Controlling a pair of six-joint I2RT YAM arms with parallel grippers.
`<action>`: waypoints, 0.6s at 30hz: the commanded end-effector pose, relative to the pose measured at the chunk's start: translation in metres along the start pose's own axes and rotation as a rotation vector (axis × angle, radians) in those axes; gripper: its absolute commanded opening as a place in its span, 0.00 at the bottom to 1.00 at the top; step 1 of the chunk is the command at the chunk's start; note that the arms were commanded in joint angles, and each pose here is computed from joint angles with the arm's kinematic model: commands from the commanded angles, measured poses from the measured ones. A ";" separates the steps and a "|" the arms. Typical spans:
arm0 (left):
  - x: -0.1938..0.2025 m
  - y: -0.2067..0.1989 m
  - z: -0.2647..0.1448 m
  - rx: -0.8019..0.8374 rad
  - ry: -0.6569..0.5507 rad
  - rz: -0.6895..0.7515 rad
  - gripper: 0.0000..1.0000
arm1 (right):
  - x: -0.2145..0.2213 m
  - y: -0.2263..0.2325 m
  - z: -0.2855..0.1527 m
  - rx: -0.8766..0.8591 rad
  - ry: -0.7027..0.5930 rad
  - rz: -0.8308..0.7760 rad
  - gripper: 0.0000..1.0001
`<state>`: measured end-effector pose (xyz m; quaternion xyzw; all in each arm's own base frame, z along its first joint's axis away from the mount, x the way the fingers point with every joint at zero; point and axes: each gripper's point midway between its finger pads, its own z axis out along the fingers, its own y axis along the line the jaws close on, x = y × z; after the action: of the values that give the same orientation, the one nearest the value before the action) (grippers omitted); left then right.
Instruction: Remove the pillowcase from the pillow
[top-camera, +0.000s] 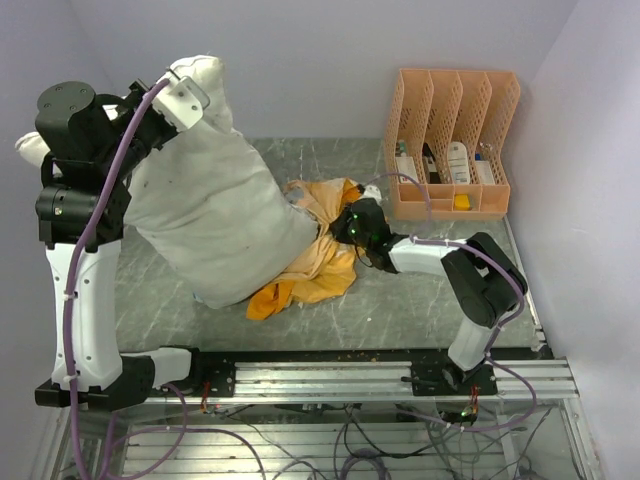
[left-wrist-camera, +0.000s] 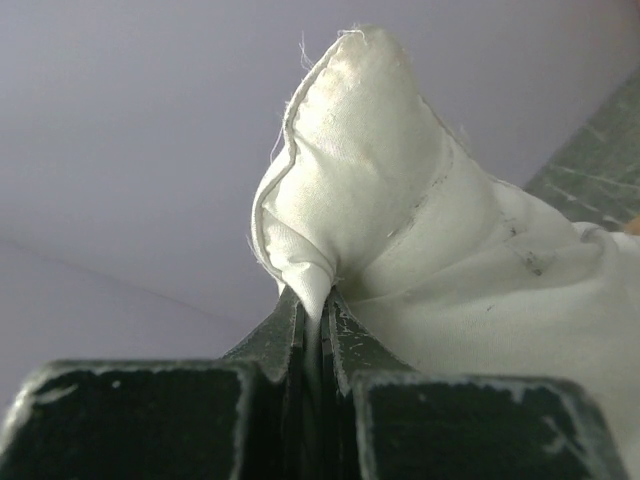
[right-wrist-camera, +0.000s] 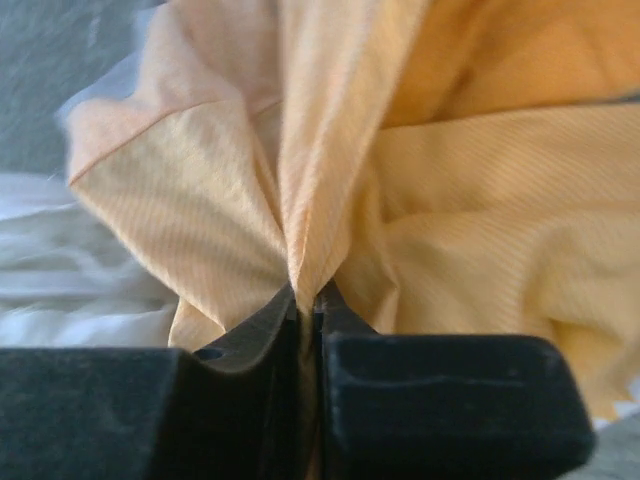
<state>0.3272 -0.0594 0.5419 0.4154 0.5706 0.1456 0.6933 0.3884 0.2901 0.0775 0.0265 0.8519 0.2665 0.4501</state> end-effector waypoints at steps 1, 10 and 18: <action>-0.024 0.065 -0.020 -0.278 -0.025 0.152 0.07 | -0.012 -0.052 -0.005 0.190 -0.088 0.109 0.04; -0.044 0.158 -0.044 -0.680 0.042 0.251 0.07 | -0.025 -0.127 -0.057 0.443 -0.232 0.165 0.00; 0.005 0.066 0.016 -0.299 0.038 0.005 0.07 | -0.050 -0.107 -0.083 0.314 -0.298 0.122 0.12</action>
<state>0.3639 0.0029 0.6072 0.2931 0.5446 0.3272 0.7145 0.3672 0.1436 0.0735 0.2114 0.8237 0.1286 0.5103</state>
